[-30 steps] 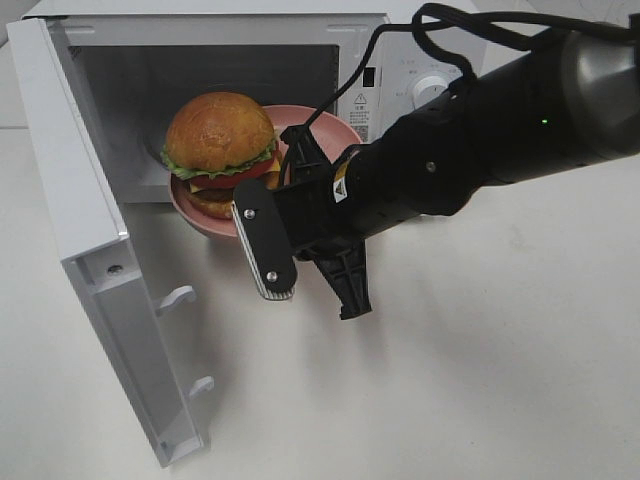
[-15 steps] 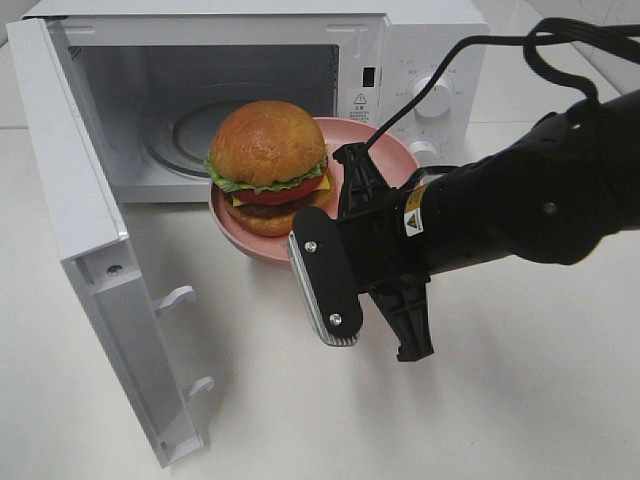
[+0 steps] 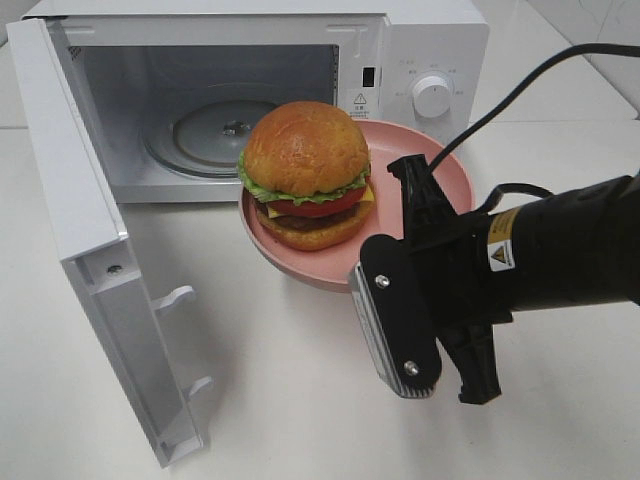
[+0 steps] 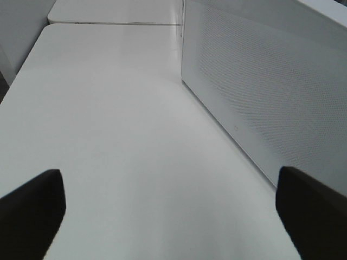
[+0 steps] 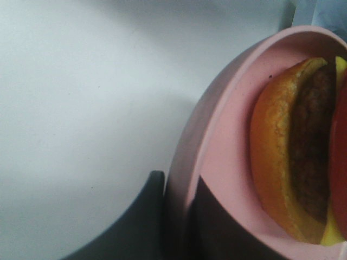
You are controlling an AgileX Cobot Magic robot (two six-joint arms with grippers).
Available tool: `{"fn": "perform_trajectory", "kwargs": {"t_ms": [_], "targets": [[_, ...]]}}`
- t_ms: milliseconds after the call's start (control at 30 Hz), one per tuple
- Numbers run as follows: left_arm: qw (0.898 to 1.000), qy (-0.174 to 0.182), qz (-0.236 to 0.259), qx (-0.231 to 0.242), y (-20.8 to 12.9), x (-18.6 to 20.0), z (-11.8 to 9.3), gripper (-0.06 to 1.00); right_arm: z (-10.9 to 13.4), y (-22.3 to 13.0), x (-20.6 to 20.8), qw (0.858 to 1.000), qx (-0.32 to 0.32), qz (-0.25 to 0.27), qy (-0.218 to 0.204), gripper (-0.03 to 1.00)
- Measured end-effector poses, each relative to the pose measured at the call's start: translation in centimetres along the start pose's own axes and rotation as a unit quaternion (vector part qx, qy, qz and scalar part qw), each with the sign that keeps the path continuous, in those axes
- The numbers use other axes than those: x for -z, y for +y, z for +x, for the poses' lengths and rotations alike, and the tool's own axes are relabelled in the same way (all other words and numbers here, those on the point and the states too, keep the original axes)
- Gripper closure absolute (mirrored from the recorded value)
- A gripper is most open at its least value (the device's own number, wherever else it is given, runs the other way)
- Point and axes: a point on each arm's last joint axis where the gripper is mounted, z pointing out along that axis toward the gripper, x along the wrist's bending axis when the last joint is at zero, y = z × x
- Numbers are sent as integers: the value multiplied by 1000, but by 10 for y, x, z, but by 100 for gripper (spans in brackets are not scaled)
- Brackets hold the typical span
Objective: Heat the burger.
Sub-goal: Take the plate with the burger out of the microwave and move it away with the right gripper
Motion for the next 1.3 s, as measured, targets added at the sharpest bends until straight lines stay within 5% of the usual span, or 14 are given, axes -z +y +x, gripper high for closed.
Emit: {"fn": "perform_trajectory", "kwargs": {"t_ms": [833,1300], "targets": [[1000,0,0,0,0,0,0,-3,51,-19,63,1000,-27,-4,-7,88],[1000,0,0,0,0,0,0,-3,55,-32,69,996,-58,64,0,88]]}}
